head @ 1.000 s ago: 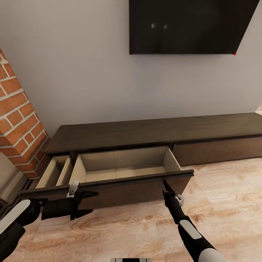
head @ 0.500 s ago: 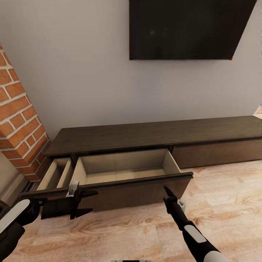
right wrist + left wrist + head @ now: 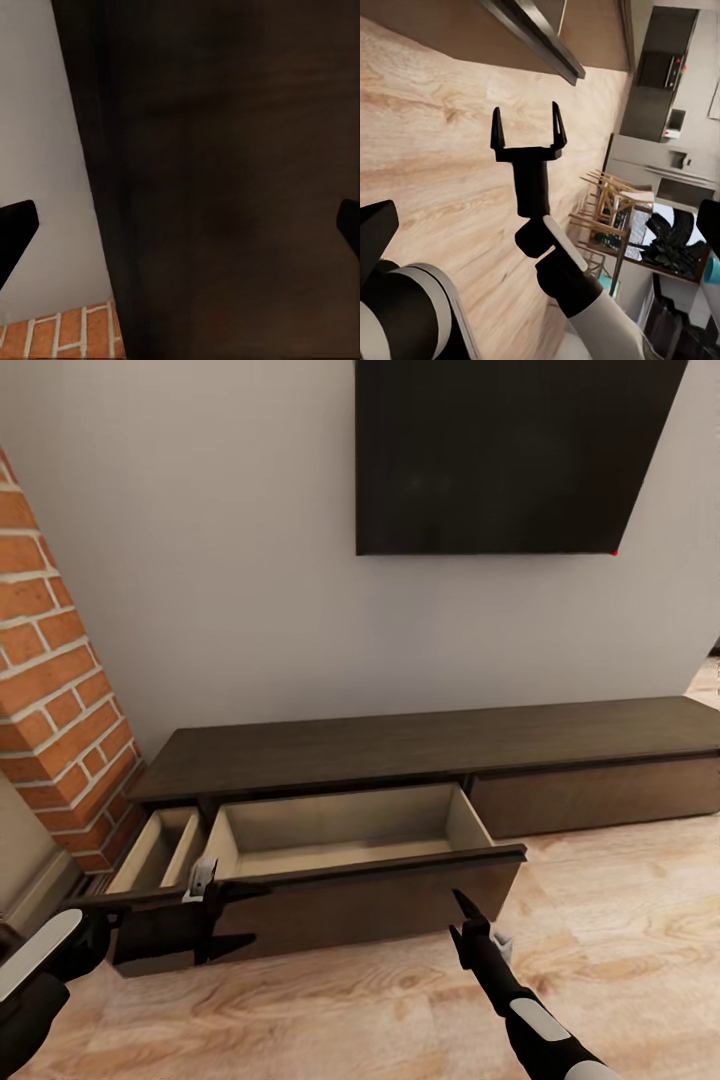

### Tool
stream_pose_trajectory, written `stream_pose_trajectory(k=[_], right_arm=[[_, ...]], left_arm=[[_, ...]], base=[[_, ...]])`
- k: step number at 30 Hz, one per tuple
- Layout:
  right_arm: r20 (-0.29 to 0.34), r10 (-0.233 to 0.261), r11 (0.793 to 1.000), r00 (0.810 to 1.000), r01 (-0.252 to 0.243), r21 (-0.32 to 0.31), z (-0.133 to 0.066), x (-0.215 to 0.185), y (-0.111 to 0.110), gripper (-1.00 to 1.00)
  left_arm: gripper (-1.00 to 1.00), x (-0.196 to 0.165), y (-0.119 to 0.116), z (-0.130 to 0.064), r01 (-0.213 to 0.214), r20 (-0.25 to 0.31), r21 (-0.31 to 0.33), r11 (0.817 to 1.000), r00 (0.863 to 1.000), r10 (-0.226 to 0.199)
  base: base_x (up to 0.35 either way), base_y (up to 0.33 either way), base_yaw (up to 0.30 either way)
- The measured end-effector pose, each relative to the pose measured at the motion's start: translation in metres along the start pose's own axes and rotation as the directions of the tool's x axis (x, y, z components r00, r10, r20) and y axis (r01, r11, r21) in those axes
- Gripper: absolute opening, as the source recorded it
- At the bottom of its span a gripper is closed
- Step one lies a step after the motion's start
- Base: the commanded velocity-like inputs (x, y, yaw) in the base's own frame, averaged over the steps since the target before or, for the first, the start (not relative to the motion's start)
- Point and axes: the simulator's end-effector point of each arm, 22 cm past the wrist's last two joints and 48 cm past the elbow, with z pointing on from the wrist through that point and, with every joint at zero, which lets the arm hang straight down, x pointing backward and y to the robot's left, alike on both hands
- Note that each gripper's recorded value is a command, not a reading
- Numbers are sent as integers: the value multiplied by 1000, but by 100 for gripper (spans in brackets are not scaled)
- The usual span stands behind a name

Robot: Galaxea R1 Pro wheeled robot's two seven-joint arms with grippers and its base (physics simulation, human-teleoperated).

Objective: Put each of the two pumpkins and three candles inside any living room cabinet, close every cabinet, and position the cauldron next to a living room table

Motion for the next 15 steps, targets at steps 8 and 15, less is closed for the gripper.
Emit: stream_pose_trajectory(k=[8,15], right_arm=[[21,1,997,1000,1,-75,-3,-10,29,100],[42,4,995,999,0,-98,-6,-18,44,100]], left_arm=[[100,4,-15,-3,-27,8,16,1000,1000,27],[100,4,-15,3,8,14,24,1000,1000,-9]], base=[[-122,0,0],[-5,0,0]])
